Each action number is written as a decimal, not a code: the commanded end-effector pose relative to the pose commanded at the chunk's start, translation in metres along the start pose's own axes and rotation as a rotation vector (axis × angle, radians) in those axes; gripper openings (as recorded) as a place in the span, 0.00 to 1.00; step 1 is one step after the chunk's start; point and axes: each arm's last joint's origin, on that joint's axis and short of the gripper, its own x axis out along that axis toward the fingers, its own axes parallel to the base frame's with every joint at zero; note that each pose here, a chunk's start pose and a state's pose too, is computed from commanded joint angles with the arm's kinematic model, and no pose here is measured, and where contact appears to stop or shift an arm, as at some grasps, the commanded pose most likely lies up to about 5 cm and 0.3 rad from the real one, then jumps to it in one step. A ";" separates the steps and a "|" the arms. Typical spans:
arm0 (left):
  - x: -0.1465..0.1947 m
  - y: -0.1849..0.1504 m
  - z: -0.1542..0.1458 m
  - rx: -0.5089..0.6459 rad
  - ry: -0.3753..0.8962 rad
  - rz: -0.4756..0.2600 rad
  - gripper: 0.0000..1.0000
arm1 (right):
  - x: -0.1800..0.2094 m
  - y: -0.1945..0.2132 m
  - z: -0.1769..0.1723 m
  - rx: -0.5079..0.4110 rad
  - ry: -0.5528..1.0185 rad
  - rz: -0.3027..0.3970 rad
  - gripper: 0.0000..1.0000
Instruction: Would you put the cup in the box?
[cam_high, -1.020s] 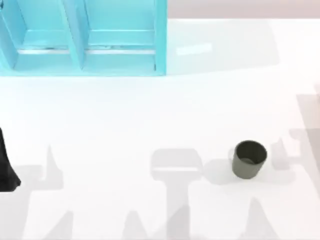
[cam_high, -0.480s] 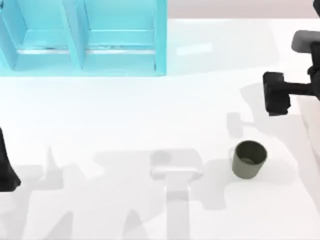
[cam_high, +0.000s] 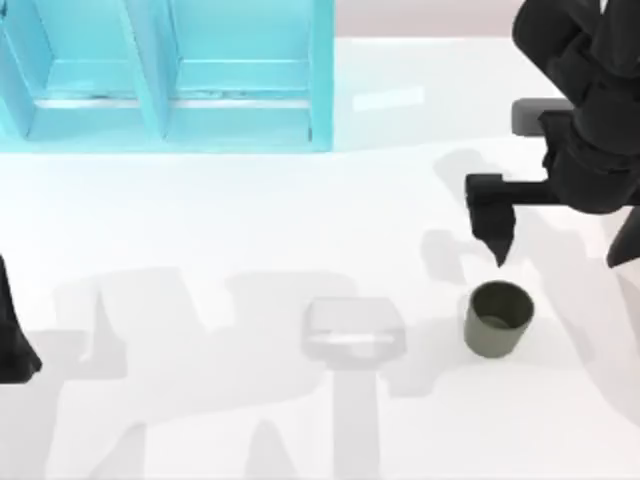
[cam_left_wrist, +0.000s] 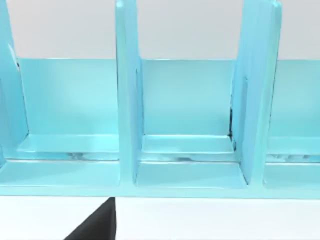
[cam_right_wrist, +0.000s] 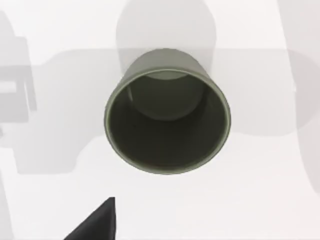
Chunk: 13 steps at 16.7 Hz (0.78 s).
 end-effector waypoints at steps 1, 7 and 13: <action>0.000 0.000 0.000 0.000 0.000 0.000 1.00 | 0.000 0.000 0.000 0.000 0.000 0.000 1.00; 0.000 0.000 0.000 0.000 0.000 0.000 1.00 | 0.012 -0.001 0.001 0.001 0.004 -0.001 1.00; 0.000 0.000 0.000 0.000 0.000 0.000 1.00 | 0.081 0.001 0.003 0.000 -0.009 0.004 1.00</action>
